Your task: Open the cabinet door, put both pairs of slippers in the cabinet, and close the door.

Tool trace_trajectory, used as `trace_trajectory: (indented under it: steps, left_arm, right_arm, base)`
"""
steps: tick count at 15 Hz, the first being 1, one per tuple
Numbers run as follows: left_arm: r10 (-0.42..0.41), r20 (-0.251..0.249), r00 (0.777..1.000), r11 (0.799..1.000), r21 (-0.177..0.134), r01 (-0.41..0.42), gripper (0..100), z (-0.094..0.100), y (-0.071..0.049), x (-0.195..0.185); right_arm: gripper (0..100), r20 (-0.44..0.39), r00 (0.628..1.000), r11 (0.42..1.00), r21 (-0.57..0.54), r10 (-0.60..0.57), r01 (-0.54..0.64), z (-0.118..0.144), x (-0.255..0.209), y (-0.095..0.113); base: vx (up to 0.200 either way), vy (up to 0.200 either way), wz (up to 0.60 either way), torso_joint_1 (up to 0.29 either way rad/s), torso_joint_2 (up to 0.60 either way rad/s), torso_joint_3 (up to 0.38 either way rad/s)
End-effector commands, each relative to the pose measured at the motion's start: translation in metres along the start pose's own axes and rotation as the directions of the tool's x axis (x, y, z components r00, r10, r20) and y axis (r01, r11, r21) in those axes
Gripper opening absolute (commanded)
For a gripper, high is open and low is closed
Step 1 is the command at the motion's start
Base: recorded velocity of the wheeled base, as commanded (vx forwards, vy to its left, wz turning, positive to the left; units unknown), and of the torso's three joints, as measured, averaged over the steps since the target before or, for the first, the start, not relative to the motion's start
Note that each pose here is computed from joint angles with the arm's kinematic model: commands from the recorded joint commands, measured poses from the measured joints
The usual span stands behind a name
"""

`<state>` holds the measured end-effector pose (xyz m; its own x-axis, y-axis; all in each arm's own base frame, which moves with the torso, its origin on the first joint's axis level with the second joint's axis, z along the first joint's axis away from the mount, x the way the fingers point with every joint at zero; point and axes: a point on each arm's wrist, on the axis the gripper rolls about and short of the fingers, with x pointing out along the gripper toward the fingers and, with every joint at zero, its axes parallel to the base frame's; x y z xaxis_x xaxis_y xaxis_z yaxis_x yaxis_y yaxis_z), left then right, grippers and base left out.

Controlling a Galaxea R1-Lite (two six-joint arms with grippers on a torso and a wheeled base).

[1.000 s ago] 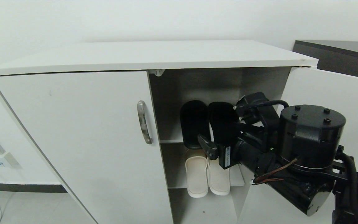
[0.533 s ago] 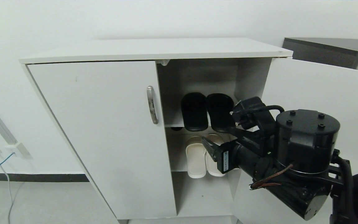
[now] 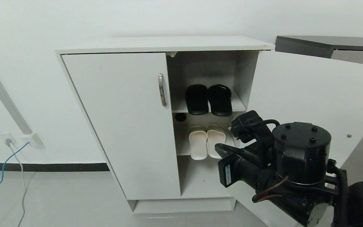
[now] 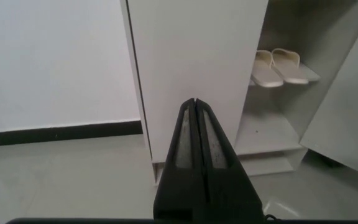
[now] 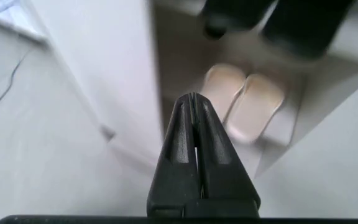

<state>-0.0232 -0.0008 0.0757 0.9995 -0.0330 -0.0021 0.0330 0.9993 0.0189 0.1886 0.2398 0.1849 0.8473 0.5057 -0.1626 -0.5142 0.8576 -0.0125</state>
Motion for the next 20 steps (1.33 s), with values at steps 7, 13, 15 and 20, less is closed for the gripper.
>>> trace_trajectory:
  steps: [7, 13, 15, 20]
  left_arm:
    - [-0.001, -0.001, 1.0, 1.0, 0.001, 0.001, 0, 0.0, 0.0, 0.0001]
    - [-0.001, -0.001, 1.0, 1.0, 0.001, 0.001, 0, 0.0, 0.0, 0.0001]
    - [-0.001, -0.001, 1.0, 1.0, 0.001, 0.001, 0, 0.0, 0.0, 0.0001]
    - [-0.001, -0.001, 1.0, 1.0, 0.001, 0.001, 0, 0.0, 0.0, 0.0001]
  right_arm:
    - [0, -0.026, 1.0, 1.0, -0.024, -0.007, 0.006, -0.0077, 0.0017, -0.0031]
    - [0, -0.03, 1.0, 0.999, -0.031, -0.007, 0.006, -0.0087, 0.0014, -0.0032]
    - [0, -0.033, 0.999, 0.999, -0.031, -0.007, 0.006, -0.0096, 0.0017, -0.0031]
    - [0, -0.034, 0.999, 0.999, -0.033, -0.007, 0.006, -0.01, 0.0016, -0.0032]
  base:
    - [0.0, 0.0, 0.0, 0.0, 0.0, 0.0]
    - [0.0, 0.0, 0.0, 0.0, 0.0, 0.0]
    - [0.0, 0.0, 0.0, 0.0, 0.0, 0.0]
    - [0.0, 0.0, 0.0, 0.0, 0.0, 0.0]
